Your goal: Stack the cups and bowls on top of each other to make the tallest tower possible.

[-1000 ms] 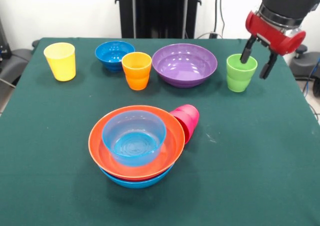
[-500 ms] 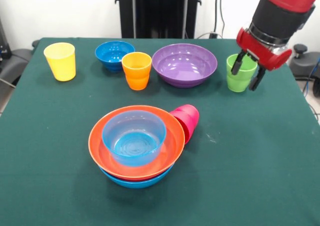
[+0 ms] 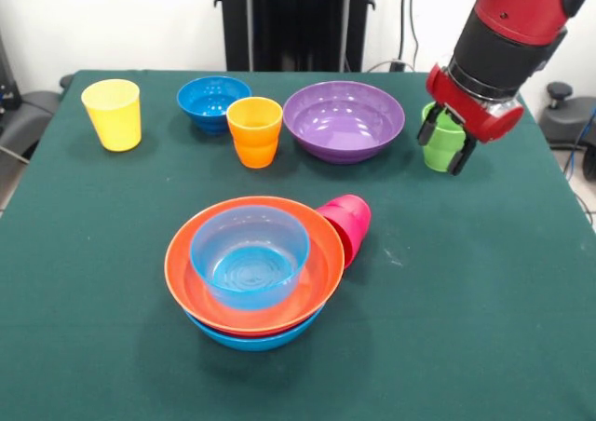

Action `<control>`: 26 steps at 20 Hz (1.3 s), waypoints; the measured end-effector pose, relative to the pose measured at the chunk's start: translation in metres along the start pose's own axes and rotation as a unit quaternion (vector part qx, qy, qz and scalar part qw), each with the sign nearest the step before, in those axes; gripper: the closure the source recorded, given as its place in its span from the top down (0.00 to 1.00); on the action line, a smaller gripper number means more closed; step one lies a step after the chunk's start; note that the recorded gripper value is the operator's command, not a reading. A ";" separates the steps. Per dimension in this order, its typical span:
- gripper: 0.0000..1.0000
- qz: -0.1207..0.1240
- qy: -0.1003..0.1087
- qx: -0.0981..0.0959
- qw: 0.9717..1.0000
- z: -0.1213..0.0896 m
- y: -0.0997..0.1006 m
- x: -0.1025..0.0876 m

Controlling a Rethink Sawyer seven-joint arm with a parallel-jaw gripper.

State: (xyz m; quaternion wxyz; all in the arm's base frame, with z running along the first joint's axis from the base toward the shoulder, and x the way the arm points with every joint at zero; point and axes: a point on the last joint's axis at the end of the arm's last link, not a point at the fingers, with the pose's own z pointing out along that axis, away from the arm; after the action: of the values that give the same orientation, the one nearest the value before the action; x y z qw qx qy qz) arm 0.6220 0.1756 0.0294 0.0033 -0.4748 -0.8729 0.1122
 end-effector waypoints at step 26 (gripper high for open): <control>1.00 0.013 0.024 -0.008 1.000 -0.060 -0.002 0.001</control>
State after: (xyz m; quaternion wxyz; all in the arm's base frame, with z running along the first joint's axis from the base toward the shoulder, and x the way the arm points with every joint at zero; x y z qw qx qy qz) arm 0.6265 0.1870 0.0882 0.0191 -0.4889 -0.8670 0.0942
